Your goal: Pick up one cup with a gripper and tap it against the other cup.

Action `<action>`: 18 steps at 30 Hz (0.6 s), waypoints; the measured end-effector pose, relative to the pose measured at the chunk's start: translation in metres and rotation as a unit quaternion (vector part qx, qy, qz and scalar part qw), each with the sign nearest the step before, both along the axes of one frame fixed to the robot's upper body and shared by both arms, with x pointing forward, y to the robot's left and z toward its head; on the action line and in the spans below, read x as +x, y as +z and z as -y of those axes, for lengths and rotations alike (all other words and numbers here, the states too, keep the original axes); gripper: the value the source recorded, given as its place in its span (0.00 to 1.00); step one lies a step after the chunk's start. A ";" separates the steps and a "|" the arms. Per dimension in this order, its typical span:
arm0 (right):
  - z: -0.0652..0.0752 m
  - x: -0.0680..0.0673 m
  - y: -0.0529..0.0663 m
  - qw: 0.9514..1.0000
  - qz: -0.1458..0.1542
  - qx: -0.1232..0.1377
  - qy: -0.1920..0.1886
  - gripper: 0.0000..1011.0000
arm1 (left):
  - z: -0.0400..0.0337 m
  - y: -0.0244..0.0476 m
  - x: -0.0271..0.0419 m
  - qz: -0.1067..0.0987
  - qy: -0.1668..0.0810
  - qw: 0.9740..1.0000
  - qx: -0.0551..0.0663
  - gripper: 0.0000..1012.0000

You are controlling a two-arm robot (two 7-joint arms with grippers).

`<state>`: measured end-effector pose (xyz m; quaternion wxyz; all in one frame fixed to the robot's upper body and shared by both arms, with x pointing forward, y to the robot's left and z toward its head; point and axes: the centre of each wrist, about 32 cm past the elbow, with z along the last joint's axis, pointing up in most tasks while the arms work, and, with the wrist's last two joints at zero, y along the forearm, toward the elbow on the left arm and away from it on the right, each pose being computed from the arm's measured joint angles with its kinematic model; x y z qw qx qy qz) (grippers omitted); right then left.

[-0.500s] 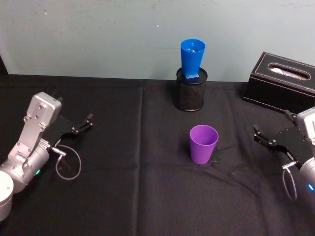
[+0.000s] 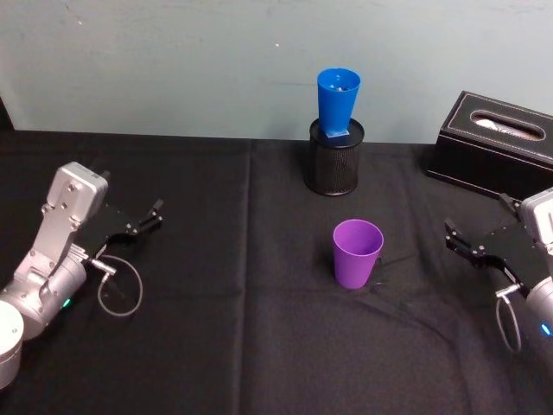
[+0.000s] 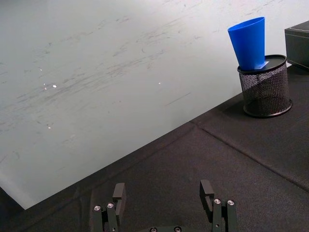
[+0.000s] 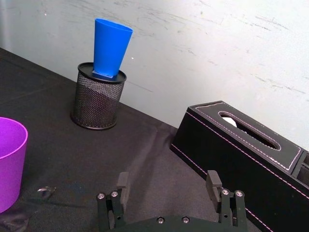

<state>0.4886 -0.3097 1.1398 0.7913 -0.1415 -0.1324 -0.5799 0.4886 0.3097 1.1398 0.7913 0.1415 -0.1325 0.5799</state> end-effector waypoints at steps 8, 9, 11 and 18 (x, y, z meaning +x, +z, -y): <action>0.000 0.000 0.000 1.000 0.000 0.000 0.000 0.99 | 0.0000 0.0000 0.0000 0.000 0.000 1.000 0.000 0.99; 0.000 0.000 0.000 1.000 0.000 0.000 0.000 0.99 | 0.0000 0.0000 0.0000 0.000 0.000 1.000 0.000 0.99; 0.000 0.000 0.000 1.000 0.000 0.000 0.000 0.99 | 0.0000 0.0000 0.0000 0.000 0.000 1.000 0.000 0.99; 0.000 0.000 0.000 1.000 0.000 0.000 0.000 0.99 | 0.0000 0.0000 0.0000 0.000 0.000 1.000 0.000 0.99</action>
